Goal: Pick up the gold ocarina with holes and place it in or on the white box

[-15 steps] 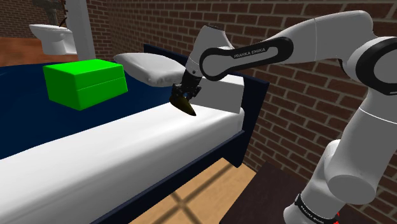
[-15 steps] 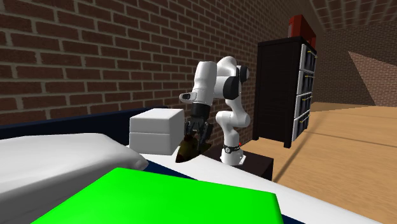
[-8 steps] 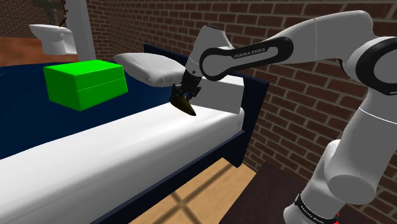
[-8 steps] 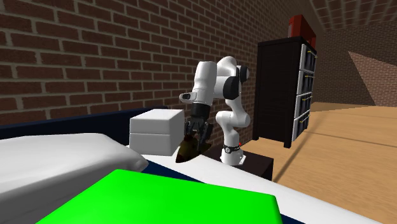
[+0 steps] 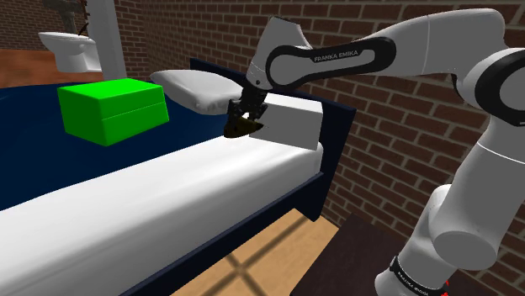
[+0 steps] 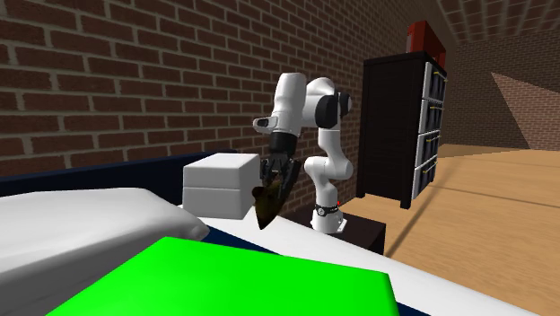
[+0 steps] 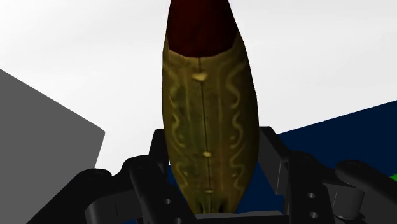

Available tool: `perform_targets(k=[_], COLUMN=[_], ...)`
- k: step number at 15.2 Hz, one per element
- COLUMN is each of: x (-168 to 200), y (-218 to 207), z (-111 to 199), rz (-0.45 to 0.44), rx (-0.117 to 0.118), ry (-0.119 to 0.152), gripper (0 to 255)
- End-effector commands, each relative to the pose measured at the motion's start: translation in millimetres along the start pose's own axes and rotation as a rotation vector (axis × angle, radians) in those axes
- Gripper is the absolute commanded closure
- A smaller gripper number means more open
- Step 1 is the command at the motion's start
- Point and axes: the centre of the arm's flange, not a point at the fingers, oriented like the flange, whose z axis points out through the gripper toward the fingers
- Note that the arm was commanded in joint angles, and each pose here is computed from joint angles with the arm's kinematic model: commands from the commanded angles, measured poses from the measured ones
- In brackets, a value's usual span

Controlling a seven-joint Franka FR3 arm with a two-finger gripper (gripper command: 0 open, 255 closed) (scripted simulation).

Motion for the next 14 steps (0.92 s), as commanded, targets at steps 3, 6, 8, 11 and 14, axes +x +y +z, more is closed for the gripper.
perform_targets(k=[3,6,8,11,14], x=[7.9,12.9,16.3,21.4,26.4], y=[-2.3,-4.3,-5.6,-7.5,-9.5], z=[-20.1,-35.0,-44.9,-59.8,-74.6], rz=[0.0,0.0,0.0,0.0,0.0], rx=[0.0,0.0,0.0,0.0,0.0], ry=[0.0,0.0,0.0,0.0,0.0], gripper=[255,255,255,255,255])
